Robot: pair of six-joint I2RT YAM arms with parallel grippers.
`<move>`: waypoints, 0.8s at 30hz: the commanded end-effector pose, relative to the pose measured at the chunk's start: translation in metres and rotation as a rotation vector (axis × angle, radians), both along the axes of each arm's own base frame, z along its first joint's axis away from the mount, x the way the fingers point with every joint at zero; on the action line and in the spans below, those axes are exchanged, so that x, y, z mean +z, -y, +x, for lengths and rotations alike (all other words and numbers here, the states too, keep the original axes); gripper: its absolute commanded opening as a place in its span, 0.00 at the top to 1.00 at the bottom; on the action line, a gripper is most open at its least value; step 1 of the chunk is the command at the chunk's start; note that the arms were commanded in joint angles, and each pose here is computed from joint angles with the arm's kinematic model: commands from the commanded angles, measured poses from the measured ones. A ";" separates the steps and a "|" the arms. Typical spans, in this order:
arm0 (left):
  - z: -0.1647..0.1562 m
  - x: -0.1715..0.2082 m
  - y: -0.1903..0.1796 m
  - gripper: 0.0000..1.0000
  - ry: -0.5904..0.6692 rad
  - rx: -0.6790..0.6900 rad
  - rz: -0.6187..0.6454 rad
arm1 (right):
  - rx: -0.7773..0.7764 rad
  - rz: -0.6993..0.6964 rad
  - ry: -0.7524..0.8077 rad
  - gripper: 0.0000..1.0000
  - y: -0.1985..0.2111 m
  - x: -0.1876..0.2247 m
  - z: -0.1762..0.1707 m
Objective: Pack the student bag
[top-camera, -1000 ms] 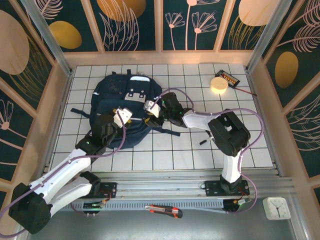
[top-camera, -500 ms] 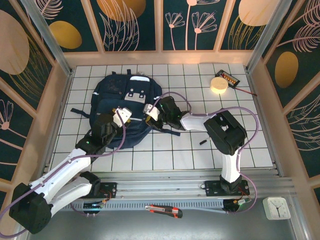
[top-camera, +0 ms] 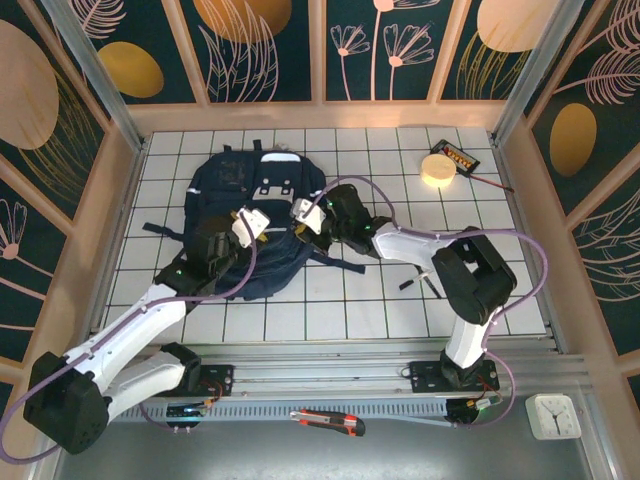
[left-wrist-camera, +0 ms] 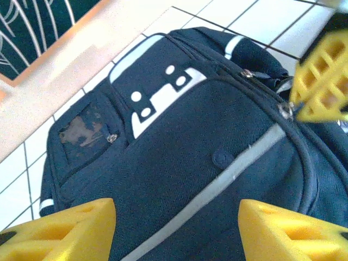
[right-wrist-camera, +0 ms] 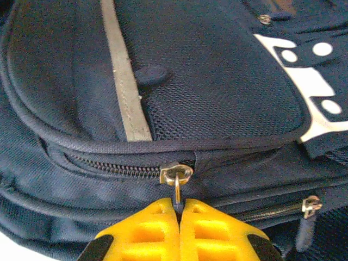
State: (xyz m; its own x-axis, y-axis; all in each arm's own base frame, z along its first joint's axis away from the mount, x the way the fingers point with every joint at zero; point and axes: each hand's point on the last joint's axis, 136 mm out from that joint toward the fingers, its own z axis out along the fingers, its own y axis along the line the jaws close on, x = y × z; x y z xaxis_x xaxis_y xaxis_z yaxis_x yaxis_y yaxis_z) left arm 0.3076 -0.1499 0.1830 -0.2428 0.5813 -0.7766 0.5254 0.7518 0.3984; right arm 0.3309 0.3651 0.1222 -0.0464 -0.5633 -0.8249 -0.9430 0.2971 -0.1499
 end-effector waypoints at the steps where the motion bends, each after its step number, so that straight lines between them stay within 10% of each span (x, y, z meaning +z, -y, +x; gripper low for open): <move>1: -0.008 -0.010 0.011 0.37 -0.046 -0.100 0.034 | -0.055 -0.007 0.006 1.00 0.028 0.009 0.018; 24: 0.023 -0.101 0.025 0.41 -0.293 0.028 0.078 | 0.060 -0.232 -0.089 1.00 0.075 -0.002 -0.026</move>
